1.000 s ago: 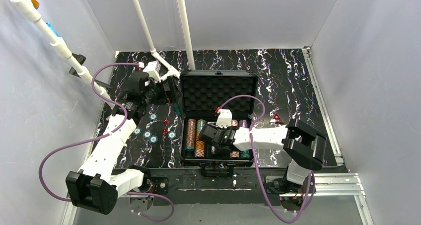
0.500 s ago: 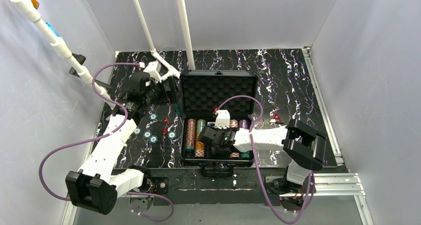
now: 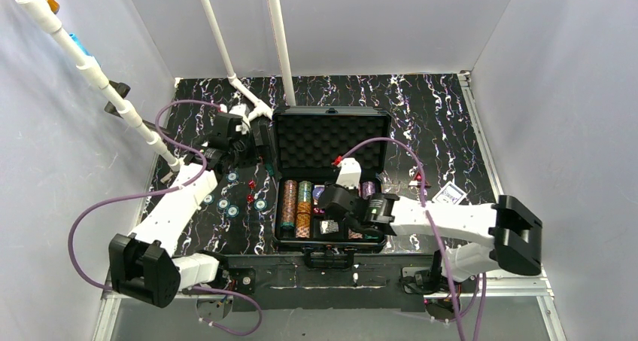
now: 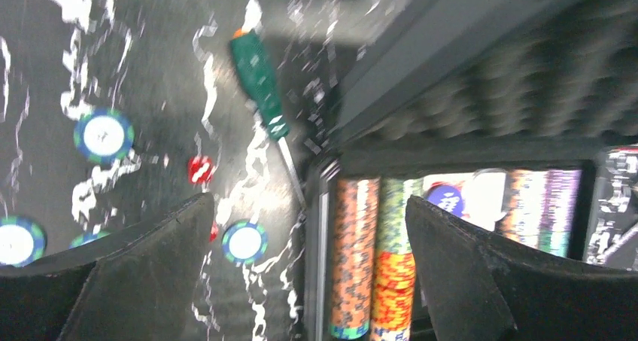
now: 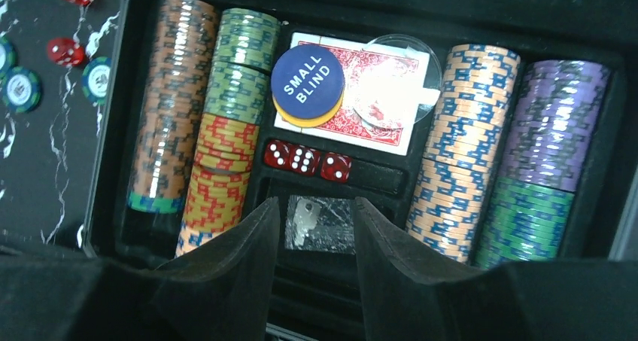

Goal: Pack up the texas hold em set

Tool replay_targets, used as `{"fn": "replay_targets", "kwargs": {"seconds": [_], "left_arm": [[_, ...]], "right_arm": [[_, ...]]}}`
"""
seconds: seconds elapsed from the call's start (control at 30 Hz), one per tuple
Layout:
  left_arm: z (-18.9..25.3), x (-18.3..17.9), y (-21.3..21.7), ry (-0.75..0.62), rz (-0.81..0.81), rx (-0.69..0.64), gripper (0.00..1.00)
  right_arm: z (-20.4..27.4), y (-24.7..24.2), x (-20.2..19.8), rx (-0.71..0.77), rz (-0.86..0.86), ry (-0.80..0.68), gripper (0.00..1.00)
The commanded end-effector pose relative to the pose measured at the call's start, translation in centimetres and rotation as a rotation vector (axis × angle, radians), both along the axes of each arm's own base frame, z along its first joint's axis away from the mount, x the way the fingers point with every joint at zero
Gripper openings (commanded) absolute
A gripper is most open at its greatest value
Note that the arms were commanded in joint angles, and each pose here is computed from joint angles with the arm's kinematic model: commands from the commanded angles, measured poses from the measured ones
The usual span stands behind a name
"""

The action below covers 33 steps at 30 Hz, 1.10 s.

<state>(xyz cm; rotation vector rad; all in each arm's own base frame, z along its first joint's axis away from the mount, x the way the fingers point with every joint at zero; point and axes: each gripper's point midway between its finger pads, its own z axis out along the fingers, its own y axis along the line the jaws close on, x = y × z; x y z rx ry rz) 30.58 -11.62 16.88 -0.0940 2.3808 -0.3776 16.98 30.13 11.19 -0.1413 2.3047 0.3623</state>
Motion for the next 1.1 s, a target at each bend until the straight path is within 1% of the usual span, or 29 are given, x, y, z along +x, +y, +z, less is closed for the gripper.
{"fn": "replay_targets", "kwargs": {"seconds": [0.0, 0.07, 0.1, 0.13, 0.2, 0.23, 0.27, 0.37, 0.47, 0.57, 0.7, 0.93, 1.07], "left_arm": [[-4.7, -4.3, 3.5, 0.227, 0.145, 0.132, 0.99], [-5.8, -5.3, 4.5, 0.280, 0.174, 0.182, 0.99], [-6.4, -5.7, 4.9, 0.323, 0.194, 0.201, 0.95], [-7.0, -6.1, 5.2, 0.368, 0.219, 0.210, 0.87], [-8.2, -6.6, 5.4, 0.459, 0.282, 0.220, 0.70], [-8.8, -6.9, 5.6, 0.497, 0.329, 0.222, 0.63], [-9.4, -7.2, 5.8, 0.526, 0.378, 0.219, 0.60], [-10.8, -7.5, 6.1, 0.553, 0.505, 0.163, 0.60], [-12.0, -7.7, 6.4, 0.579, 0.593, 0.111, 0.60], [-13.0, -7.5, 6.2, 0.601, 0.610, 0.071, 0.55], [-13.9, -7.3, 6.3, 0.605, 0.635, 0.056, 0.52], [-14.2, -6.3, 6.7, 0.585, 0.628, 0.057, 0.51], [-14.7, -6.2, 6.5, 0.598, 0.621, 0.049, 0.40]], "right_arm": [[2.8, -0.6, -0.9, -0.056, 0.224, -0.080, 0.49], [3.7, -0.9, -1.4, -0.048, 0.280, -0.091, 0.50], [4.1, -1.0, -1.6, -0.034, 0.306, -0.091, 0.49], [4.7, -1.2, -1.8, -0.016, 0.321, -0.093, 0.49], [5.5, -1.7, -2.0, 0.014, 0.322, -0.100, 0.48], [5.9, -1.9, -2.1, 0.027, 0.322, -0.104, 0.48], [6.1, -2.1, -2.2, 0.041, 0.321, -0.107, 0.48], [6.5, -3.0, -2.3, 0.062, 0.304, -0.120, 0.48], [6.2, -4.4, -2.3, 0.059, 0.273, -0.124, 0.48], [6.0, -5.4, -2.3, 0.067, 0.249, -0.128, 0.48], [5.9, -6.2, -2.3, 0.085, 0.233, -0.136, 0.48], [5.6, -6.6, -2.3, 0.089, 0.218, -0.138, 0.48], [5.5, -6.6, -2.3, 0.080, 0.217, -0.131, 0.48]]}}
